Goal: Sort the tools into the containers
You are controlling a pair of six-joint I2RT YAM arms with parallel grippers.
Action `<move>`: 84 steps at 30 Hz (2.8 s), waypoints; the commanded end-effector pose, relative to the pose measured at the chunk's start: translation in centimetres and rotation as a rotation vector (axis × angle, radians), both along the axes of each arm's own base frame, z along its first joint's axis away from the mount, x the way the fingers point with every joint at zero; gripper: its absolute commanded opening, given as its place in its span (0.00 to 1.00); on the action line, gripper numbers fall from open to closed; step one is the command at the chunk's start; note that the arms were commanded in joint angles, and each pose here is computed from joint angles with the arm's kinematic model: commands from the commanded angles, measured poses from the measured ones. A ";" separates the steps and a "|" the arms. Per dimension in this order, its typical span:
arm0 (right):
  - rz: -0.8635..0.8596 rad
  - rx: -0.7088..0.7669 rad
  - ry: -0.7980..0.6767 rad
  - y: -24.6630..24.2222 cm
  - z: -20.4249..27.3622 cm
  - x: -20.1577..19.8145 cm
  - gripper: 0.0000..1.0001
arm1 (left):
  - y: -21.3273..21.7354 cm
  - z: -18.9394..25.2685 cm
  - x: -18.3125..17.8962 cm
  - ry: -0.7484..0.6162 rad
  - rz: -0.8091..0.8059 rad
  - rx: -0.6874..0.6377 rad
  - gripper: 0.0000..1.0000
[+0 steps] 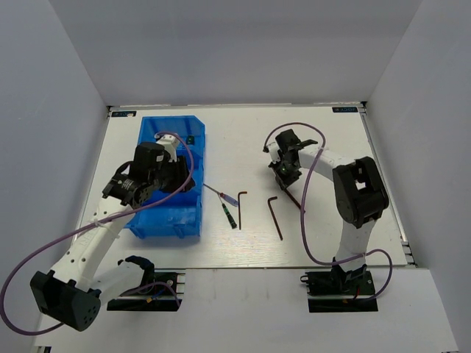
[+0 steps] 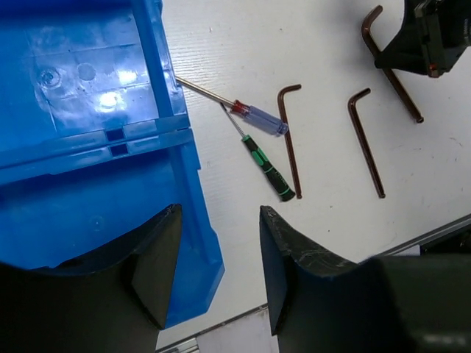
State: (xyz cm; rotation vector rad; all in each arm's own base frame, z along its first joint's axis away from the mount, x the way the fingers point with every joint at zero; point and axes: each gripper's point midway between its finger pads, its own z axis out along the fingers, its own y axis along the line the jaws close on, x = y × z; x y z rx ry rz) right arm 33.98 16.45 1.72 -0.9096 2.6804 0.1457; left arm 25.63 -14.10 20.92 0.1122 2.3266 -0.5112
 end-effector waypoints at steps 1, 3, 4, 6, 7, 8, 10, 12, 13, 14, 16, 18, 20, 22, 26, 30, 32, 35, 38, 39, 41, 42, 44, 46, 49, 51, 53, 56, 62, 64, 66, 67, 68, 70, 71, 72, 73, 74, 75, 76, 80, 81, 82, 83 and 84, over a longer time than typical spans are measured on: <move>0.129 0.143 0.009 2.8 3.6 0.0 0.00 | -0.7 0.2 -0.9 0.011 -0.029 -0.021 0.57; 0.191 0.192 0.013 3.9 5.6 -0.2 0.00 | -0.4 0.8 -1.0 -0.013 -0.022 -0.024 0.57; 0.244 0.311 -0.017 6.6 8.6 0.9 0.00 | -0.2 1.3 -1.2 -0.037 -0.013 -0.026 0.57; 0.284 0.357 0.020 7.9 9.8 0.3 0.00 | 0.0 2.7 -1.1 -0.085 -0.006 -0.040 0.57; 0.324 0.423 -0.006 10.0 11.9 1.4 0.00 | -0.1 3.6 -1.0 -0.116 -0.006 -0.053 0.57; 0.386 0.481 -0.030 12.0 13.9 1.6 0.00 | 0.0 4.6 -1.1 -0.154 -0.006 -0.069 0.57; 0.451 0.526 -0.014 14.2 13.9 1.4 0.00 | 0.1 5.8 -1.3 -0.197 -0.011 -0.079 0.57; 0.559 0.578 -0.041 17.1 15.0 1.2 0.00 | 0.3 7.1 -1.8 -0.240 -0.011 -0.096 0.57; 0.610 0.605 -0.082 19.0 16.1 1.2 0.00 | 0.3 7.6 -1.9 -0.260 -0.011 -0.105 0.57; 0.642 0.630 -0.101 20.6 16.0 2.0 0.00 | 0.4 8.4 -2.1 -0.281 -0.011 -0.113 0.57; 0.723 0.659 -0.132 23.5 16.6 1.4 0.00 | 0.8 9.4 -2.3 -0.313 -0.001 -0.120 0.57; 0.772 0.718 -0.193 27.1 17.6 2.4 0.00 | 1.2 10.1 -2.8 -0.321 0.010 -0.117 0.57; 0.791 0.789 -0.278 30.0 19.1 3.7 0.00 | 1.5 10.8 -3.4 -0.337 0.010 -0.123 0.57; 0.822 0.846 -0.346 32.2 19.9 3.8 0.00 | 1.7 11.4 -3.8 -0.341 0.029 -0.140 0.57; 0.872 0.907 -0.479 35.7 21.6 3.9 0.00 | 2.3 11.4 -4.9 -0.336 0.050 -0.150 0.57; 0.936 0.971 -0.520 38.0 22.7 2.5 0.00 | 2.6 11.4 -5.6 -0.338 0.050 -0.151 0.57; 0.973 0.979 -0.530 38.5 21.9 1.9 0.00 | 2.8 11.4 -5.5 -0.338 0.059 -0.149 0.57; 0.980 1.004 -0.545 39.8 21.0 1.3 0.00 | 2.7 11.4 -5.6 -0.336 0.051 -0.154 0.57; 0.971 1.031 -0.559 41.7 20.8 1.0 0.00 | 2.4 11.2 -5.5 -0.325 0.043 -0.153 0.57; 0.970 1.024 -0.549 42.0 20.1 0.8 0.00 | 2.4 11.2 -5.4 -0.325 0.043 -0.153 0.57; 0.951 0.989 -0.522 41.9 18.0 0.9 0.00 | 2.2 11.0 -5.3 -0.313 0.034 -0.154 0.57; 0.944 0.984 -0.527 41.9 17.9 0.9 0.18 | 2.2 10.8 -5.3 -0.297 0.034 -0.148 0.57; 0.904 0.959 -0.519 41.0 17.1 1.4 0.41 | 1.7 10.6 -5.3 -0.280 0.014 -0.153 0.57; 0.881 0.959 -0.521 40.5 17.9 1.6 0.45 | 1.3 10.3 -5.2 -0.264 -0.004 -0.158 0.57; 0.798 0.954 -0.540 38.8 20.8 2.9 0.44 | 0.4 9.7 -4.6 -0.247 -0.042 -0.164 0.54; 0.708 0.947 -0.558 36.1 23.4 4.5 0.40 | -0.4 9.6 -4.1 -0.253 -0.068 -0.179 0.49; 0.596 0.867 -0.473 32.9 21.7 5.5 0.21 | -1.2 8.4 -3.4 -0.223 -0.097 -0.176 0.32; 0.476 0.697 -0.507 27.1 23.9 5.8 0.00 | -2.6 6.5 -2.3 -0.169 -0.145 -0.179 0.04; 0.324 0.265 -0.248 12.3 14.5 -1.0 0.00 | -5.8 0.7 -0.7 -0.012 -0.238 -0.166 0.00; 0.287 0.163 -0.118 7.7 11.1 -5.5 0.11 | -7.1 -1.6 -0.4 0.057 -0.265 -0.143 0.08; 0.278 0.144 -0.056 5.2 9.3 -8.4 0.34 | -8.2 -2.0 0.5 0.070 -0.282 -0.116 0.31; 0.282 0.131 -0.025 4.1 8.3 -10.2 0.37 | -9.2 -2.5 0.3 0.086 -0.308 -0.103 0.38; 0.278 0.121 0.014 3.3 7.1 -11.5 0.39 | -9.8 -4.3 0.6 0.140 -0.311 -0.070 0.44; 0.254 0.127 0.029 2.6 6.9 -12.6 0.43 | -10.9 -4.5 1.6 0.141 -0.306 -0.027 0.55; 0.246 0.117 0.049 1.9 5.9 -13.7 0.43 | -11.8 -4.9 1.3 0.154 -0.324 -0.004 0.55; 0.216 0.118 0.067 1.7 5.6 -14.0 0.44 | -12.3 -5.4 2.1 0.157 -0.299 0.022 0.57; 0.213 0.116 0.076 1.7 5.4 -14.3 0.44 | -12.6 -5.6 2.3 0.158 -0.289 0.032 0.60; 0.193 0.090 0.093 1.1 4.4 -14.6 0.44 | -13.0 -6.1 2.0 0.166 -0.291 0.044 0.60; 0.174 0.083 0.104 1.0 4.1 -14.7 0.44 | -13.1 -6.1 2.3 0.159 -0.272 0.056 0.60; 0.161 0.083 0.101 1.2 3.9 -14.4 0.44 | -13.1 -6.1 2.4 0.165 -0.248 0.050 0.61; 0.108 0.113 0.123 2.7 3.2 -13.6 0.43 | -13.7 -6.2 1.2 0.163 -0.244 0.043 0.69; 0.104 0.120 0.133 3.2 3.1 -13.3 0.43 | -13.8 -6.3 1.1 0.155 -0.243 0.055 0.70; 0.105 0.134 0.116 3.8 3.2 -12.8 0.43 | -13.8 -6.1 1.1 0.152 -0.234 0.042 0.70; 0.084 0.137 0.117 4.0 3.0 -12.7 0.43 | -14.0 -6.1 1.0 0.147 -0.236 0.048 0.70; 0.071 0.117 0.118 3.9 2.4 -12.2 0.43 | -13.8 -6.3 0.7 0.147 -0.226 0.054 0.70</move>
